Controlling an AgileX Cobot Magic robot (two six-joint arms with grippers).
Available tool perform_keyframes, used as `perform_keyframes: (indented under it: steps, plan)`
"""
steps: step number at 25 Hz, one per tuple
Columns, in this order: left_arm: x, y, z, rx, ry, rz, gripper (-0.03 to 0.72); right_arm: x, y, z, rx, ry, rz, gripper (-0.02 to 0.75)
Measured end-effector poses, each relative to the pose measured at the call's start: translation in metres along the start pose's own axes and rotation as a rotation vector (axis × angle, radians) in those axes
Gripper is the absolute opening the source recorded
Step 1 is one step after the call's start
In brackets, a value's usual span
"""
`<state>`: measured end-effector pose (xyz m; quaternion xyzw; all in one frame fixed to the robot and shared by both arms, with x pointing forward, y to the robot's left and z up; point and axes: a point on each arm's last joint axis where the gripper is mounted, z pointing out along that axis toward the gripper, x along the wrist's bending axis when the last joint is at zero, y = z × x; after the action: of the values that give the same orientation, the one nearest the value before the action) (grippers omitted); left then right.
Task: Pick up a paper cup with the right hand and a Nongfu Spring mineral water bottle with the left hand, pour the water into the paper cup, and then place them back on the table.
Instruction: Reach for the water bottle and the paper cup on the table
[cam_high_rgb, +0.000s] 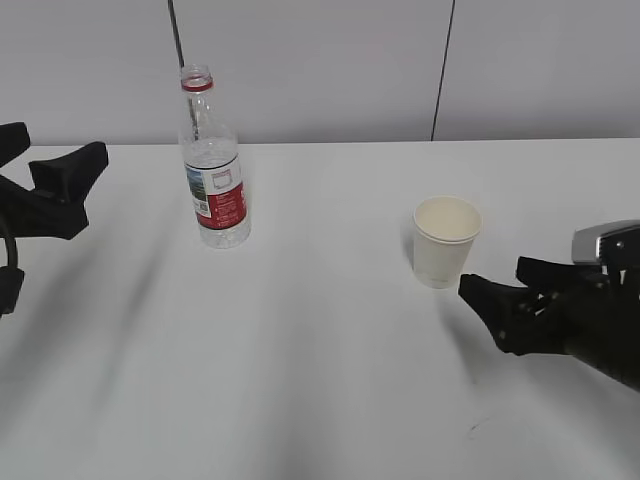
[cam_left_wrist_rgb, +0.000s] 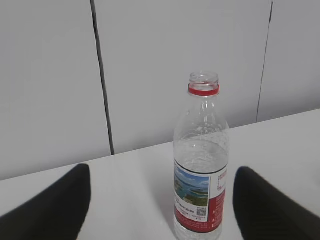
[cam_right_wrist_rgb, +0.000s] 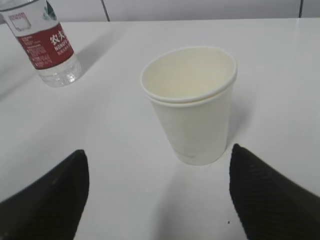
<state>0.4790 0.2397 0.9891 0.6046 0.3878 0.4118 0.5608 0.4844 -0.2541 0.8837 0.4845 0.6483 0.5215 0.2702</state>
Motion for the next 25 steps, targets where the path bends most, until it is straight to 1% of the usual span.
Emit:
perform_keyframes:
  steps: [5,17,25]
  plan:
    - [0.0,0.0,0.0,-0.001,-0.001,0.001,0.527,-0.01,-0.013,0.023,0.039,-0.001,-0.006,0.653]
    - [0.0,0.0,0.0,-0.001,-0.002,0.001,0.527,-0.025,-0.016,0.064,0.011,0.022,-0.03,0.653]
    - [0.0,-0.002,0.0,0.018,-0.001,0.002,0.527,-0.029,-0.019,0.086,-0.004,0.038,-0.045,0.653]
